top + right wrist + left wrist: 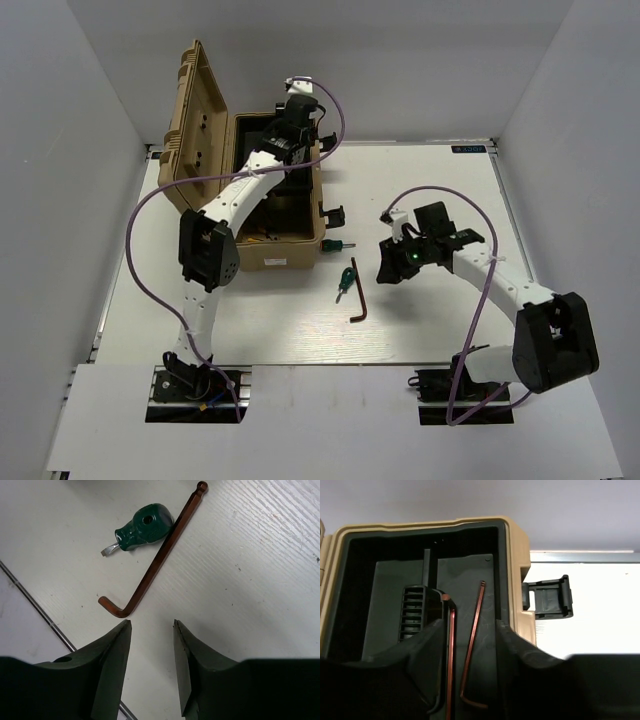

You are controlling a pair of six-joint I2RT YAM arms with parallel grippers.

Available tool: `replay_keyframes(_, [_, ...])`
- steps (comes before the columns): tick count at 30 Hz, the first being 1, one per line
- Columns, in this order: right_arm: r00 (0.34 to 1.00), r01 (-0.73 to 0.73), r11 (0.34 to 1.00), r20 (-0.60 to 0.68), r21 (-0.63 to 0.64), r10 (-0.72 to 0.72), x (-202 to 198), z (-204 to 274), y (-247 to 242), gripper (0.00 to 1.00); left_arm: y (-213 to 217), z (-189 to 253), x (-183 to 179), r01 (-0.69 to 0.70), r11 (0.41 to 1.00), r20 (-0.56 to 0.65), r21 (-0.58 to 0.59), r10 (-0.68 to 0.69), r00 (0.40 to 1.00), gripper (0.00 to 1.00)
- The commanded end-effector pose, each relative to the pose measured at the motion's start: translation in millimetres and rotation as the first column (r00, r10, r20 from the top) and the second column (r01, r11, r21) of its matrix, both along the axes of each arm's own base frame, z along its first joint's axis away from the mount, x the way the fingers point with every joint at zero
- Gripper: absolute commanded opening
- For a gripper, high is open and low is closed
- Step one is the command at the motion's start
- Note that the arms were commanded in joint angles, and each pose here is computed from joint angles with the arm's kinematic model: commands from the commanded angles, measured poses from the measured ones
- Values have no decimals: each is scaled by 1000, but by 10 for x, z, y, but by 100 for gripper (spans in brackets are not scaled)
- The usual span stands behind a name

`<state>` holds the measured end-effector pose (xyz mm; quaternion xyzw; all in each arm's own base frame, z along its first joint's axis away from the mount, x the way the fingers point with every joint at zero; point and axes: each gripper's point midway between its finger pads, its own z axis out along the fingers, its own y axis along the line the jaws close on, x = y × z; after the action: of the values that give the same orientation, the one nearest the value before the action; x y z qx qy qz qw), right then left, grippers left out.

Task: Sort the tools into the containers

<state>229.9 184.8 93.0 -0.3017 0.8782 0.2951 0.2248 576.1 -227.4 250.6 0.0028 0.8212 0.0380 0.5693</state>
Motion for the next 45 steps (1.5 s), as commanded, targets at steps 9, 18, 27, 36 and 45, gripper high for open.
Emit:
replay_keyframes(9, [993, 116, 983, 49, -139, -110, 7, -419, 274, 46, 44, 1178, -668, 142, 981, 149, -131, -122, 981, 67])
replay_keyframes(18, [982, 163, 968, 121, -192, -142, 67, -569, 486, 43, 500, 1100, -2328, 350, 898, 220, -268, -296, 929, 71])
replay_keyframes(27, [965, 252, 876, 172, -411, -197, 116, -883, 376, 28, 837, 715, -3372, 442, 848, 140, -292, -420, 897, 76])
replay_keyframes(36, [942, 324, 775, 111, -542, -316, 13, -1050, -139, 0, 848, 641, -3658, 513, 811, 122, -281, -500, 857, 77])
replay_keyframes(45, [920, 390, 806, 144, -445, -365, 345, -235, -325, 0, 473, 93, -3803, 667, 676, 2, -313, -702, 712, 74])
